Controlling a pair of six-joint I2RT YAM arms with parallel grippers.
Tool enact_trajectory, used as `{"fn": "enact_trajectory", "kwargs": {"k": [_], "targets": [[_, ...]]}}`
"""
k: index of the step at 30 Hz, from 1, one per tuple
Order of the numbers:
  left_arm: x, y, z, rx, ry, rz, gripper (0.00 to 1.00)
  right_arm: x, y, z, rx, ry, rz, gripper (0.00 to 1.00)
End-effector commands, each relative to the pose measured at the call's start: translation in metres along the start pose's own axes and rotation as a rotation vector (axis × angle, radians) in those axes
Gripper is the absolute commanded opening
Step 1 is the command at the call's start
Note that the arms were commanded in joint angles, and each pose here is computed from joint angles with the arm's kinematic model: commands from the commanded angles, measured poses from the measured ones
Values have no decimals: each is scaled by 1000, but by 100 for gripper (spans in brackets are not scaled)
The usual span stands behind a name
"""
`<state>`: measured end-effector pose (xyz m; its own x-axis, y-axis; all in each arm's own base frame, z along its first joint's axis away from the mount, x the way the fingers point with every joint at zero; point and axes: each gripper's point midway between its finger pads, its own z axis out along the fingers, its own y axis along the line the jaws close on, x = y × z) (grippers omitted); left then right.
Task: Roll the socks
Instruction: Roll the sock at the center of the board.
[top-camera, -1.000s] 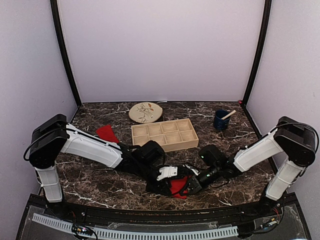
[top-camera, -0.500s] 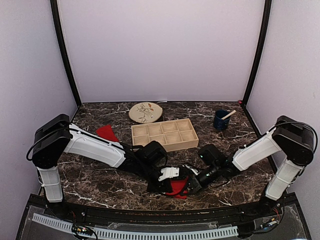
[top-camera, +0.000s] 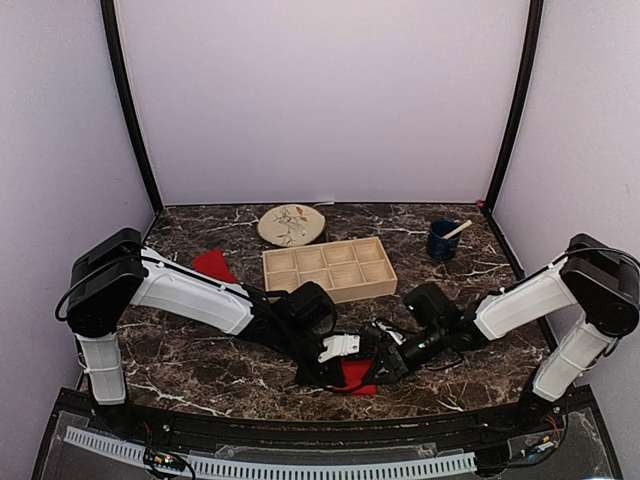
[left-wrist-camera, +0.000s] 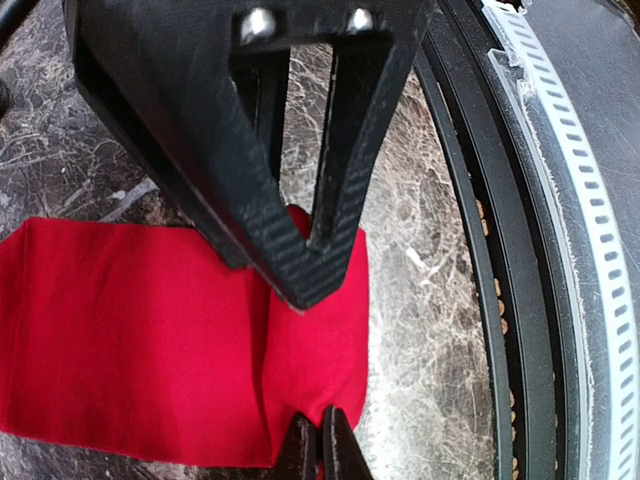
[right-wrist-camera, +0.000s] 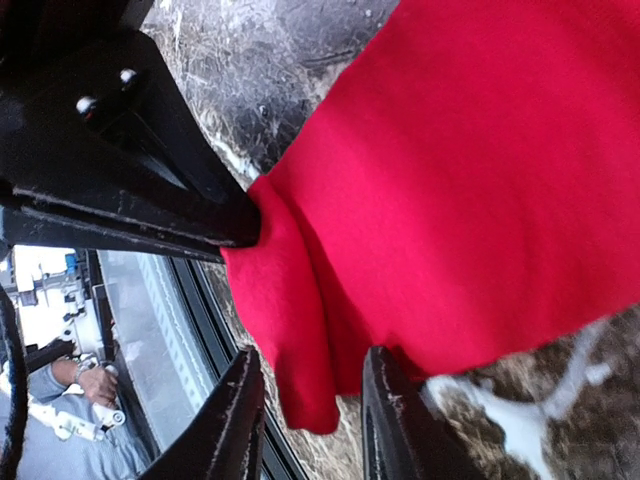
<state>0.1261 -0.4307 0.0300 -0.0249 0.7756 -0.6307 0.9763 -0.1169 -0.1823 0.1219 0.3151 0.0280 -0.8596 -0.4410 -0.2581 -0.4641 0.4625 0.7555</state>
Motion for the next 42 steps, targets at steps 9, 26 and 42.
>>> {"fn": "enact_trajectory", "kwargs": {"k": [9,26,42], "targets": [[14,-4,-1,85,42,-135,0,-8,-13,-24,148,-110,-41,38],[13,8,-12,153,0,-243,0,-22,-33,-46,416,-218,-188,37],[15,9,-12,230,-15,-303,0,-24,-18,-37,562,-234,-394,37]]}}
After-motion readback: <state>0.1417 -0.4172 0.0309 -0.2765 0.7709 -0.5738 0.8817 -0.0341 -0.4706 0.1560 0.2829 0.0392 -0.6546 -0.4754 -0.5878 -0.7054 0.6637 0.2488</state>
